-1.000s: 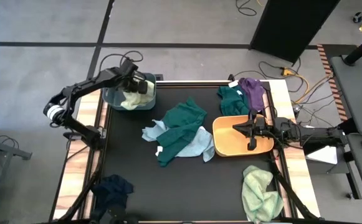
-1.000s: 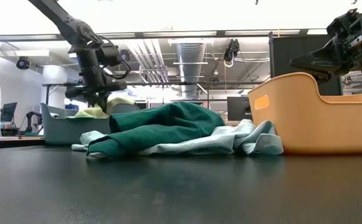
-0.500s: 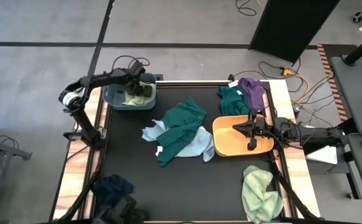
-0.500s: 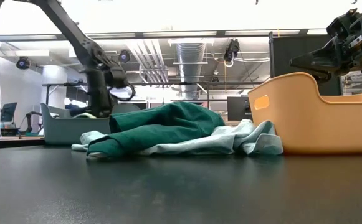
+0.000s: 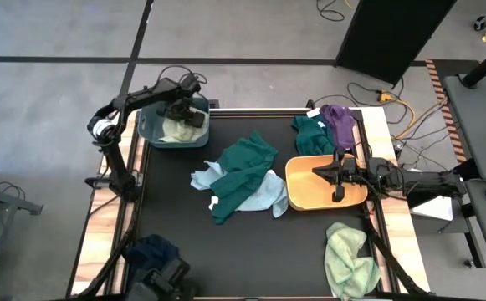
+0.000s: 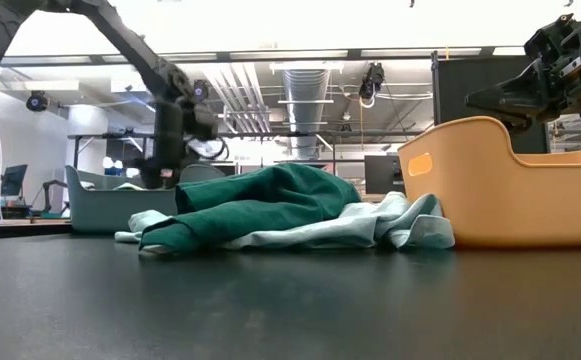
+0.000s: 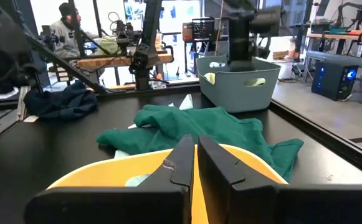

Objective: Sort towels by color in basket
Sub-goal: Put the left khaki towel into the blue bin, then put the top light blue towel into the blue bin

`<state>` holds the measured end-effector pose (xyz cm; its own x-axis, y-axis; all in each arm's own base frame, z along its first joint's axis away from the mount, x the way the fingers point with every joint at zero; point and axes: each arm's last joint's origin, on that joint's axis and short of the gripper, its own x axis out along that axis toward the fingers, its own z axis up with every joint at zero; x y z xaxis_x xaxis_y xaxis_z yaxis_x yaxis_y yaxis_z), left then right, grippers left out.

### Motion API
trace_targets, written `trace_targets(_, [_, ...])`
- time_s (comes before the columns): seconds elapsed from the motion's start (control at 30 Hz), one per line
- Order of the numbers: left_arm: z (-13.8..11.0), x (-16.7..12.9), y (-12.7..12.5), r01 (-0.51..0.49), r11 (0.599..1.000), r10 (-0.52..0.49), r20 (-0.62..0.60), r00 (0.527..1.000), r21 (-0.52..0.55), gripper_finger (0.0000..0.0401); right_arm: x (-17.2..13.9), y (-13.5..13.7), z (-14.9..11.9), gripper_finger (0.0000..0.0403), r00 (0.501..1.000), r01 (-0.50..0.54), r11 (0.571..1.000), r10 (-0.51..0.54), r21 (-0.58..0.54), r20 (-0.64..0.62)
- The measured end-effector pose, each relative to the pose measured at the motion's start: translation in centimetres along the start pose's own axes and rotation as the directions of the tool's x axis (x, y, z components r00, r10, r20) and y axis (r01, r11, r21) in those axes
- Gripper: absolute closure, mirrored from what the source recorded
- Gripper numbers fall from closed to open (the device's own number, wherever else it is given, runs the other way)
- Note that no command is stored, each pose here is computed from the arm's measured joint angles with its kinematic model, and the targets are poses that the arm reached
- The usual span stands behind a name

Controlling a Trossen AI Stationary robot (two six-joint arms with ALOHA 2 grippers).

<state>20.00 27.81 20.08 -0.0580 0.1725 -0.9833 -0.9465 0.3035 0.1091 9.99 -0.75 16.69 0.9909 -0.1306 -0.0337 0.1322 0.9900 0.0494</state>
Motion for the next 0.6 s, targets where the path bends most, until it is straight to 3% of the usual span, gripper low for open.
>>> trace_targets(0.27, [-2.2,-8.1,-1.2,0.034,0.997,-0.039,0.067,0.997,0.073,0.0272,0.0,0.0,0.0,0.039,1.0,0.0,1.0,0.0,0.0,0.0])
trace_targets(0.43, [-6.6,-13.0,-3.1,0.101,0.984,-0.125,0.17,0.977,0.144,0.0282,0.0,0.0,0.0,0.039,1.0,0.0,1.0,0.0,0.0,0.0])
trace_targets(0.6, [-12.4,-16.0,-6.0,0.177,0.934,-0.251,0.218,0.943,0.31,0.0284,0.0,0.0,0.0,0.039,1.0,0.0,1.0,0.0,0.0,0.0])
